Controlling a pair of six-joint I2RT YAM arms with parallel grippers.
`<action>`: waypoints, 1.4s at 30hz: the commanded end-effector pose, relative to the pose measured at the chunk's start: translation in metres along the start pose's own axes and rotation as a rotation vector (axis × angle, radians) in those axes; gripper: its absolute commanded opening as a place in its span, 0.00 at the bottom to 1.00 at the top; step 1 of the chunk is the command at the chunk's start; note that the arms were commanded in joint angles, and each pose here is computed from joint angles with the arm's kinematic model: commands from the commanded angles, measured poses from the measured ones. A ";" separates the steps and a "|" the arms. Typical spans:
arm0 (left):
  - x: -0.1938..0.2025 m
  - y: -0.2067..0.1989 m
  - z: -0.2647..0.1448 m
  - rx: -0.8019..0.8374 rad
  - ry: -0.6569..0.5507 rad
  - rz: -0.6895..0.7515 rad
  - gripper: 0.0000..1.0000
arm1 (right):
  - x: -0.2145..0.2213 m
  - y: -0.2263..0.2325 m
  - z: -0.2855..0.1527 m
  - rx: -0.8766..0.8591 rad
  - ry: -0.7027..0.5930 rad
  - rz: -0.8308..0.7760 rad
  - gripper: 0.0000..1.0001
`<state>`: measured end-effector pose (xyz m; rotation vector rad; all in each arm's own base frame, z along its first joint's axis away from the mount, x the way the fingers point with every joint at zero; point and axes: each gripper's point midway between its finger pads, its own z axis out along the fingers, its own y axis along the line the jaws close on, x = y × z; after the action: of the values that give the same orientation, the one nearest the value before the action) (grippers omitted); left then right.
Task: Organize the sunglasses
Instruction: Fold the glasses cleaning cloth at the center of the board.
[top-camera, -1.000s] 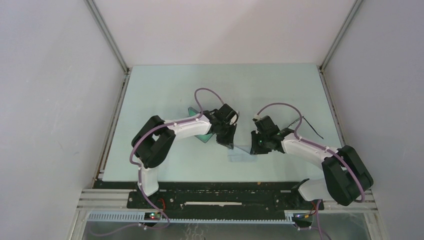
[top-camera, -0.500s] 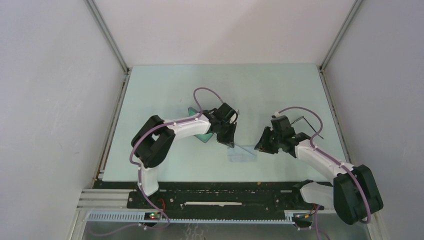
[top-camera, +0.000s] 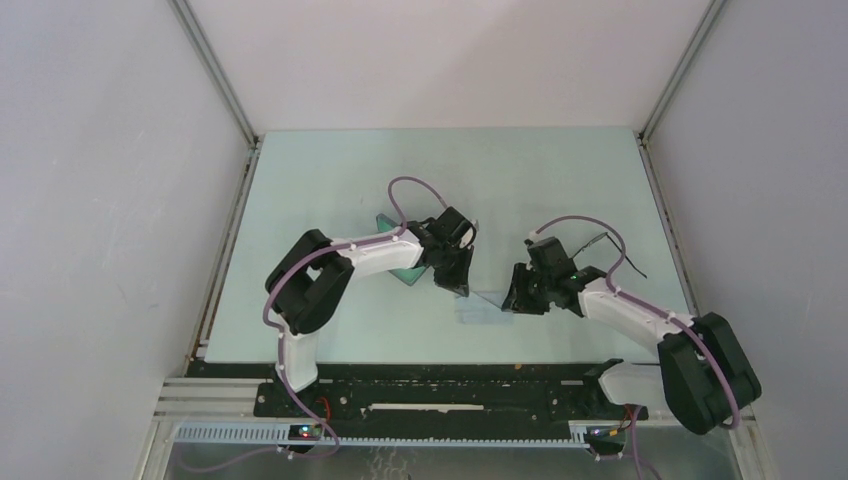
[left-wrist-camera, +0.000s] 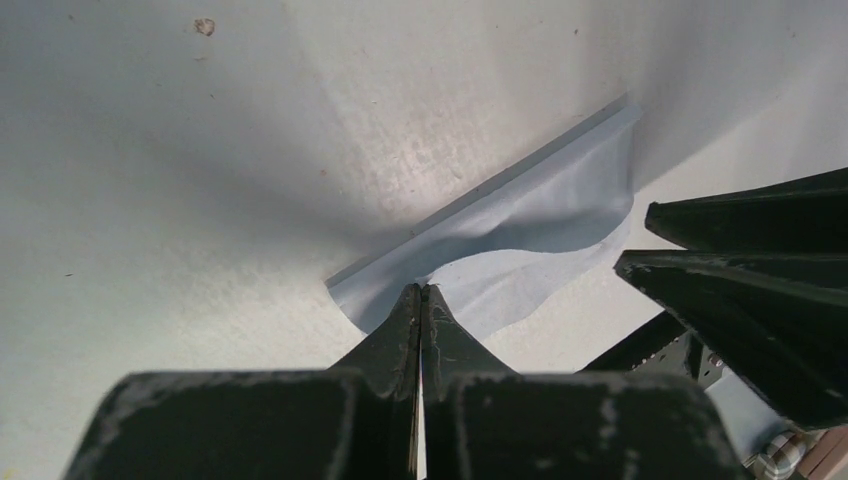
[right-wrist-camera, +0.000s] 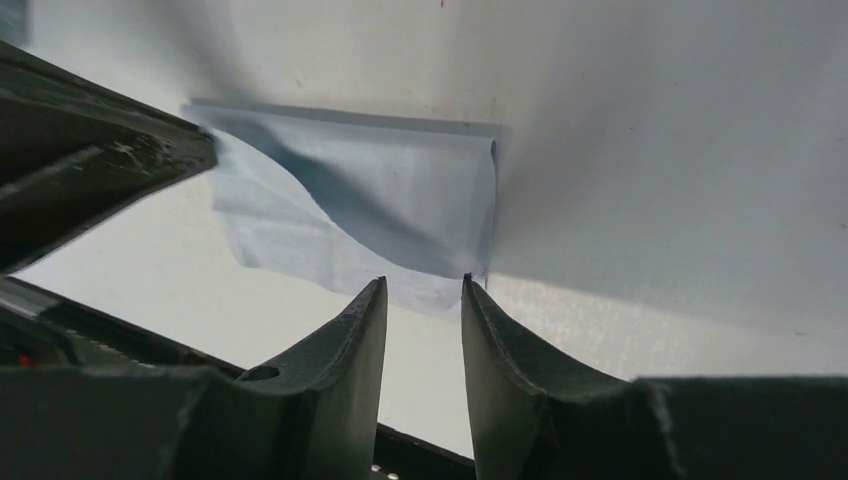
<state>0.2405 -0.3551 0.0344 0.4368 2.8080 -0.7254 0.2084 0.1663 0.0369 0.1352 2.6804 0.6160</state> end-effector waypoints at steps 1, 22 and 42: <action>0.004 0.004 0.003 0.002 0.009 -0.013 0.00 | -0.004 0.003 0.006 0.043 -0.008 -0.113 0.42; 0.010 0.007 0.005 -0.005 0.021 -0.019 0.00 | -0.022 0.008 0.004 0.082 -0.058 -0.210 0.41; 0.011 0.012 0.007 -0.015 0.026 -0.026 0.00 | -0.018 0.009 0.017 0.108 0.010 -0.293 0.33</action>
<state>0.2363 -0.3497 0.0251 0.4318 2.8317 -0.7073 0.2206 0.1729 0.0250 -0.1881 2.7049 0.3962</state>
